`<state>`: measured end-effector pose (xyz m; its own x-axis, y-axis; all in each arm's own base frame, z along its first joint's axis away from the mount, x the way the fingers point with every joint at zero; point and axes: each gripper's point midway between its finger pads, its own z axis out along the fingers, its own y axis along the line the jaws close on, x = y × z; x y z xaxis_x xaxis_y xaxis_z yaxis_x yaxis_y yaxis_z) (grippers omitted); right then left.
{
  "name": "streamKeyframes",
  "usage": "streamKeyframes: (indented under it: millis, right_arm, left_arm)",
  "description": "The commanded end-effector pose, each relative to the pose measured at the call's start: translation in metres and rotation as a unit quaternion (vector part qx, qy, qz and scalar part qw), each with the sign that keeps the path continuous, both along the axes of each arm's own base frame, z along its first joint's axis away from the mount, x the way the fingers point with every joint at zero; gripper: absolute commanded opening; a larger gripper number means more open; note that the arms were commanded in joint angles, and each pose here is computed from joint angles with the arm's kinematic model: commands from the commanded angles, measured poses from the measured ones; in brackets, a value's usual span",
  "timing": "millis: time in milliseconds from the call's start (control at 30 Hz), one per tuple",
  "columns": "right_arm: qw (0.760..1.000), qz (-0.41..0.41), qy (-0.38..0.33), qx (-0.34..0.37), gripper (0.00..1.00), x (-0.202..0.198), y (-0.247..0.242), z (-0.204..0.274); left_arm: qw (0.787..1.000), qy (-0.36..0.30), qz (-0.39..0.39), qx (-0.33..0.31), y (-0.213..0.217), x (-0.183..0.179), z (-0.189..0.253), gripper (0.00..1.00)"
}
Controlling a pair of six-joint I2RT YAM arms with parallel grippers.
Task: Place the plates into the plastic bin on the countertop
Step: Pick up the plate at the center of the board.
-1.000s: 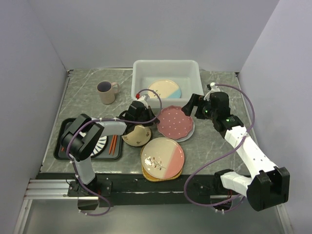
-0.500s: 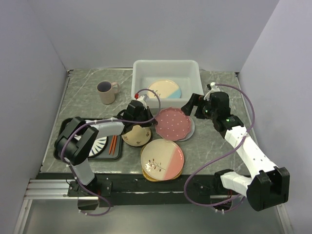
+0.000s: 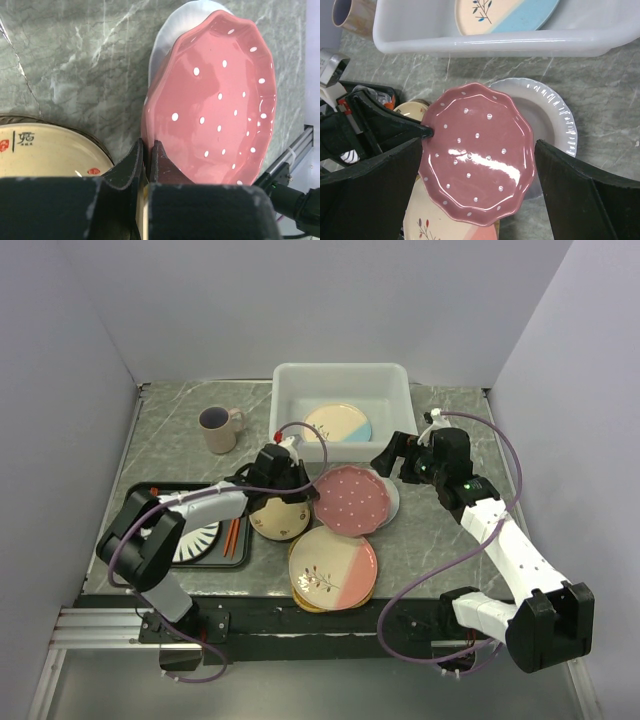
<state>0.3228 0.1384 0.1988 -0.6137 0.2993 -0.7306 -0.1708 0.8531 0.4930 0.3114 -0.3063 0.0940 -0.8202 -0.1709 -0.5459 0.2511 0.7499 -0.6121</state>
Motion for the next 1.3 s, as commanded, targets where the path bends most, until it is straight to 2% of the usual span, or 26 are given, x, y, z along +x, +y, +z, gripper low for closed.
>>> streamKeyframes:
  millis: [0, 333, 700, 1100, 1267]
  right_arm:
    - [1.000, 0.007, -0.018, 0.012, 1.00, 0.004, 0.002, 0.011]
    - [0.999, 0.025, -0.017, 0.041, 1.00, 0.000, 0.011, 0.015]
    - [0.995, 0.064, -0.004, 0.082, 1.00, -0.002, 0.028, 0.013]
    - [0.990, 0.085, 0.017, 0.113, 1.00, -0.008, 0.039, 0.000]
    - [0.985, 0.102, 0.030, 0.134, 0.97, -0.010, 0.048, -0.005]
  left_arm:
    - [0.991, -0.085, -0.022, -0.100, -0.018, 0.009, 0.089, 0.01]
    - [0.985, -0.108, -0.003, -0.135, 0.006, 0.013, 0.122, 0.01]
    - [0.979, -0.114, 0.000, -0.168, 0.021, 0.013, 0.139, 0.01]
    - [0.971, -0.121, -0.016, -0.204, 0.020, 0.006, 0.153, 0.01]
    - [0.970, -0.117, -0.019, -0.211, 0.019, 0.004, 0.153, 0.01]
